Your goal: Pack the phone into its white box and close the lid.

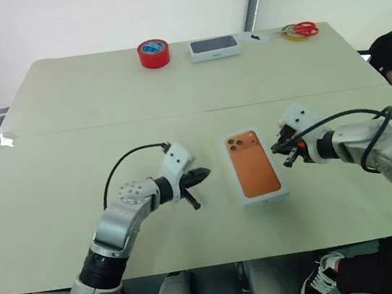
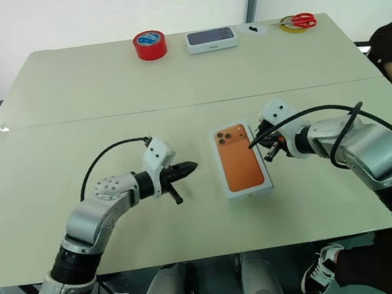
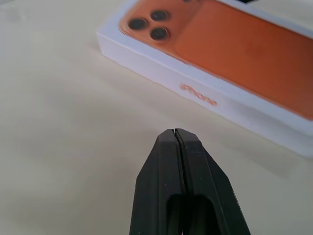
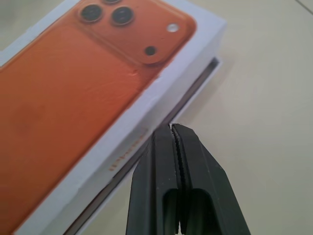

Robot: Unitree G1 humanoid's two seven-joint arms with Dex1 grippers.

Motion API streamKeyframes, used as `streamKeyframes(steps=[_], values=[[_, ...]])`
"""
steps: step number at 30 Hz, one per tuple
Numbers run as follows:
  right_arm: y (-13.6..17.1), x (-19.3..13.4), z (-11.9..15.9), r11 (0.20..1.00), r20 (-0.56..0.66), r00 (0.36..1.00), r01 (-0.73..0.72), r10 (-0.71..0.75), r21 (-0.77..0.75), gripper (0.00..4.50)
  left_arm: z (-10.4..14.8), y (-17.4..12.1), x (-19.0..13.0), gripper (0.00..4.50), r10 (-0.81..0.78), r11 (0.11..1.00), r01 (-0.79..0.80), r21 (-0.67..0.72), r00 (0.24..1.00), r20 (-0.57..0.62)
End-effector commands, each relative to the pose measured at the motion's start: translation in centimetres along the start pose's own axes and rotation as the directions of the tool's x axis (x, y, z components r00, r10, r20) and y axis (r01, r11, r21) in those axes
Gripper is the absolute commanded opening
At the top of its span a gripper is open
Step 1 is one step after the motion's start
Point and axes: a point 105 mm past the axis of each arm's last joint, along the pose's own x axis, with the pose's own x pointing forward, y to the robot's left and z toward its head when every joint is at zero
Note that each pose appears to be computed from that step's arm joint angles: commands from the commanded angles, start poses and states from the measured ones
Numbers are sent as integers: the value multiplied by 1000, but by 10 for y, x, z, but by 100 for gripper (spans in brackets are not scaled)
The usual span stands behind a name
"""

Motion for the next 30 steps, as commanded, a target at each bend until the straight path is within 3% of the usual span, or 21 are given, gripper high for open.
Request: streamKeyframes(steps=[1,9,20,30], values=[[2,-6,8,998,25,1000,6,-5,-54,4,10,-13,11,0,-52,997,52,58,999,2],[1,-8,5,998,18,1000,9,-8,-64,4,20,-21,39,0,-75,995,73,60,997,32],[0,-8,0,998,4,1000,12,-12,-62,4,39,-26,41,0,-82,997,82,7,988,130],[2,-8,-5,998,-10,1000,8,-9,-59,4,37,-27,44,0,-78,997,79,-3,989,128]])
